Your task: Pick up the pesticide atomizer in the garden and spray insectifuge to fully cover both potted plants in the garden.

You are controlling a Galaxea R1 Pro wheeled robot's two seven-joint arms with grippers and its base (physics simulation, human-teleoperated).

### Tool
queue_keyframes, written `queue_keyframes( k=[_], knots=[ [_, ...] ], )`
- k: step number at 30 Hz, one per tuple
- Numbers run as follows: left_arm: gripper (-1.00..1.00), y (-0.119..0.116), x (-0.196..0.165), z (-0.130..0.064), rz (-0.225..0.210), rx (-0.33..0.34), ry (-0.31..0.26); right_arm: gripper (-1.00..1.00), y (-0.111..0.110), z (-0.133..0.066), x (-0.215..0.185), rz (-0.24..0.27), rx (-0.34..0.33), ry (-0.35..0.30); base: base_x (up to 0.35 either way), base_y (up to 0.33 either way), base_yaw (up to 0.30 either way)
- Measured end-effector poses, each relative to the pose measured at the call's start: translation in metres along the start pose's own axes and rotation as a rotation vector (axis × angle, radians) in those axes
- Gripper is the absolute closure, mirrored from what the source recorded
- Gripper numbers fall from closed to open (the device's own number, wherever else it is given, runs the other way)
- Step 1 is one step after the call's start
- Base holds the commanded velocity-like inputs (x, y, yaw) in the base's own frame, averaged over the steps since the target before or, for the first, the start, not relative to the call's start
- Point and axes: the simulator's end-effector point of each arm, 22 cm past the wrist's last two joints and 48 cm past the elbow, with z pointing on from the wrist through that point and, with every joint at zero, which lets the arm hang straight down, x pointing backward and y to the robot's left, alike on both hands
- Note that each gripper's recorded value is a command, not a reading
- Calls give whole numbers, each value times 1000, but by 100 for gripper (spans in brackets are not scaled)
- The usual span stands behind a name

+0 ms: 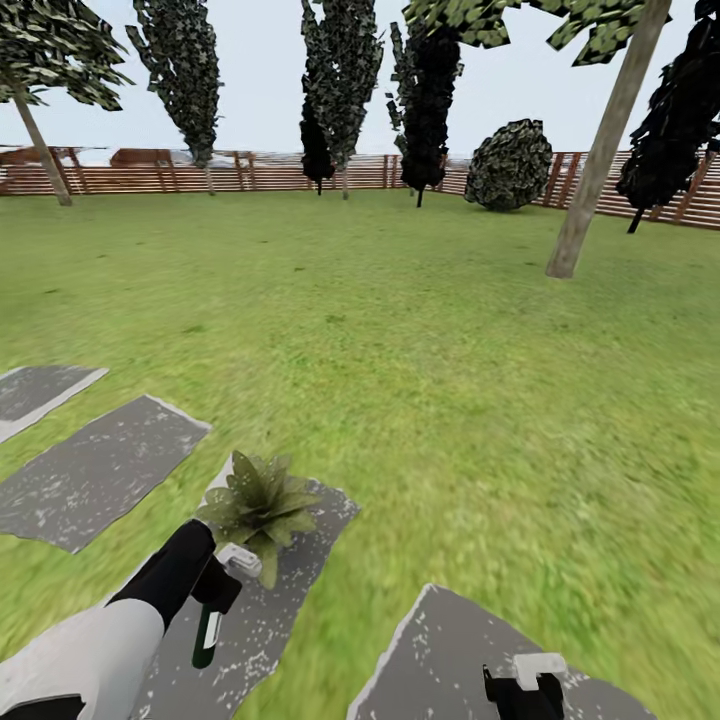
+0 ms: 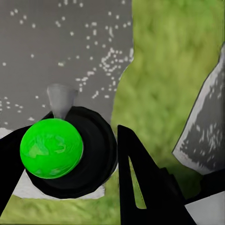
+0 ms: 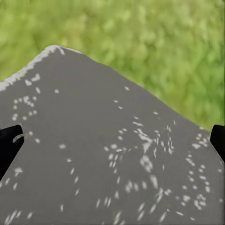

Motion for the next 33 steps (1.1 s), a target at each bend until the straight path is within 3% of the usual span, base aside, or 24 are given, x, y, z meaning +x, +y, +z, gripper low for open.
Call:
queue_keyframes(
  k=[5,10,13,14,17,19,25,29,33],
  knots=[
    [100,2,3,2,-8,-11,4,-100,0,0,0,0,0,0,68,-136,268],
    [100,-8,27,18,-8,8,34,-100,0,0,0,-1,-1,1,6,-10,272],
    [100,-21,32,27,-5,47,5,-100,0,0,-1,-1,-1,-2,0,-1,129],
    [100,-19,33,29,-5,33,-2,-100,0,0,0,0,0,-2,0,0,19],
    [100,-17,41,38,-55,11,-18,-100,0,0,0,-1,-2,0,0,0,5],
    [100,-18,42,40,-63,15,-22,-100,0,0,0,-1,-2,0,0,0,1],
    [100,-21,36,44,-26,13,-79,-100,0,0,-1,-2,-2,-1,0,0,0],
    [100,-13,37,46,-28,-35,-80,-100,0,0,0,-1,-1,0,0,0,124],
    [100,-15,35,47,-46,-31,-90,-100,0,0,1,-2,-1,3,0,0,241]
  ],
)
